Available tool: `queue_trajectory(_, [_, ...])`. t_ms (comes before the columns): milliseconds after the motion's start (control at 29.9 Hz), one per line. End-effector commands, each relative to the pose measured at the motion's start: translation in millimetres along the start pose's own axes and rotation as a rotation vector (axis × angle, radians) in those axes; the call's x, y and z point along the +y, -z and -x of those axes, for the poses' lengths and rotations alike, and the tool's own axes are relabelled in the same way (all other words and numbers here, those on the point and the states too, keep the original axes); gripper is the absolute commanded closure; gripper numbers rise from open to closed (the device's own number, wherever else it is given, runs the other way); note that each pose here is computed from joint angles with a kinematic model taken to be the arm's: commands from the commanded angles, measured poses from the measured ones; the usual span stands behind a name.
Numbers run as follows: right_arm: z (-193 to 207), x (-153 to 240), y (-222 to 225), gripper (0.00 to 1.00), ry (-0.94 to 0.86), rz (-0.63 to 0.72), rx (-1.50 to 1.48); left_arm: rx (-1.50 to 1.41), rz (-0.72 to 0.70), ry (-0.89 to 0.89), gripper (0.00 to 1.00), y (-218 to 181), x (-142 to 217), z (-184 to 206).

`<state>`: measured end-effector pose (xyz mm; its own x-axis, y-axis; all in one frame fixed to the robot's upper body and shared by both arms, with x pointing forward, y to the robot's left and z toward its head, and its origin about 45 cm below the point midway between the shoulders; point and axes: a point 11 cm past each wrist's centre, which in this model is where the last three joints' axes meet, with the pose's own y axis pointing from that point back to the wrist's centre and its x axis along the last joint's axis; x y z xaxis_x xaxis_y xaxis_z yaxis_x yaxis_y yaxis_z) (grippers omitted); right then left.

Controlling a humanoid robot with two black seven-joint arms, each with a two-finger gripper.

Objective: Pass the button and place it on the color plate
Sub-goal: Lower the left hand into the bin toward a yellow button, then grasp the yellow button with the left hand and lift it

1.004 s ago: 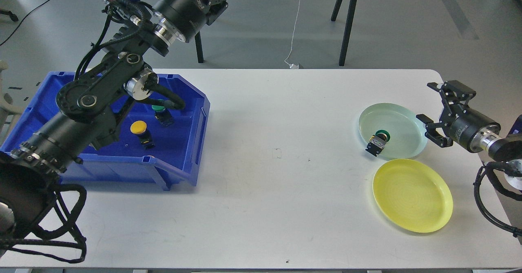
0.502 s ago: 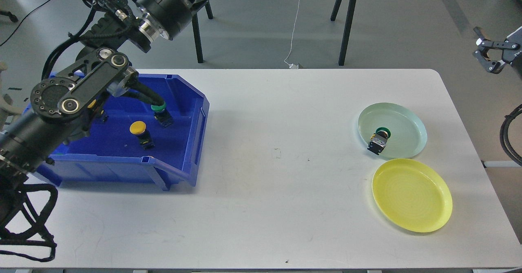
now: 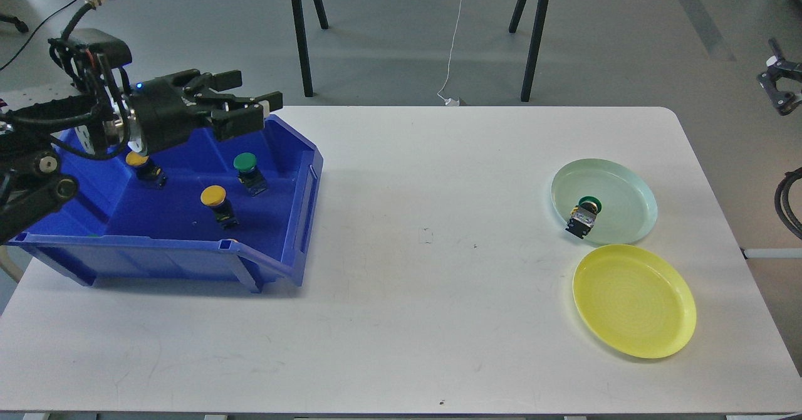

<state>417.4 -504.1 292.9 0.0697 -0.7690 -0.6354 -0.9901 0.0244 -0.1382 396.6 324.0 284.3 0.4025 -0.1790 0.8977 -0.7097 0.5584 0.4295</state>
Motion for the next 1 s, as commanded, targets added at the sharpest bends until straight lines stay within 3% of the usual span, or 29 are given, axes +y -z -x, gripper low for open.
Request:
queue_trajectory(0, [-2,1,0,0.04,-0.004,-0.002,-0.001,-0.078,-0.043,0.126,0.08,14,12,33])
queue_trajectory(301, [-2,2,-3,0.04,-0.005,0.005,0.000,0.002,-0.104,0.344,0.14,33,13,69])
queue_trajectory(703, [-6,5,-7,0.04,-0.015,0.017,0.002,0.054,-0.101,0.415,0.14,28,-16,89])
queue_trajectory(970, [-6,5,-6,0.04,-0.014,0.014,0.002,0.044,-0.134,0.439,0.14,37,-16,96])
